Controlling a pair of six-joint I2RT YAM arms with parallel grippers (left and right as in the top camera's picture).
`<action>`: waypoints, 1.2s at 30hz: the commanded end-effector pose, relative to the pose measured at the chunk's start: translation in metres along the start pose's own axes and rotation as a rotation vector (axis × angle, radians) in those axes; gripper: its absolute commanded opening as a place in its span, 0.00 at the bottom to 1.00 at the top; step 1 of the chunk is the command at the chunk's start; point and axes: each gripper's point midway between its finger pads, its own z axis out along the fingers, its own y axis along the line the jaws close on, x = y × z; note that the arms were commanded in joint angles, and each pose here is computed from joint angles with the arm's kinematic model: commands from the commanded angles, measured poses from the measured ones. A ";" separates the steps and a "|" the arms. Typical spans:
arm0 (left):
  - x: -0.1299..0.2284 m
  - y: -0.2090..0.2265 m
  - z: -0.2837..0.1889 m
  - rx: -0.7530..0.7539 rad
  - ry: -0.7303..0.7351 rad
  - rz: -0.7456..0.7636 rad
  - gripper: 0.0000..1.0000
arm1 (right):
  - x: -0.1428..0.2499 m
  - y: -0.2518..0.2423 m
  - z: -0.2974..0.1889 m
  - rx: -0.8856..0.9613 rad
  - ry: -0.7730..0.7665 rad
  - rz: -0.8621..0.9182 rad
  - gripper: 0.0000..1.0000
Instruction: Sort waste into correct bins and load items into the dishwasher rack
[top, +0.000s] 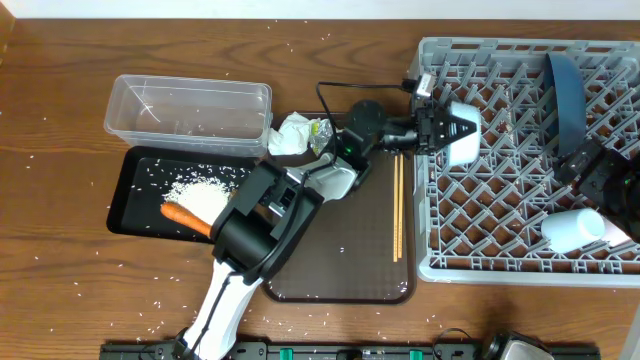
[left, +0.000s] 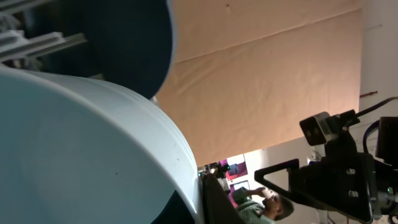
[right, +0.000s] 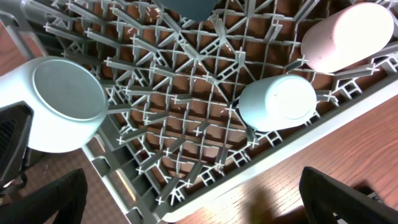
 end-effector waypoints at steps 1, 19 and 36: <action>0.001 -0.008 0.007 0.015 -0.018 0.004 0.06 | 0.000 -0.002 0.001 0.010 0.007 -0.001 0.99; 0.008 -0.004 0.010 0.013 -0.001 -0.005 0.29 | 0.003 -0.003 0.002 0.017 0.028 0.001 0.99; -0.041 0.045 -0.053 -0.150 -0.043 -0.145 0.98 | 0.004 -0.004 0.002 0.018 0.028 -0.002 0.99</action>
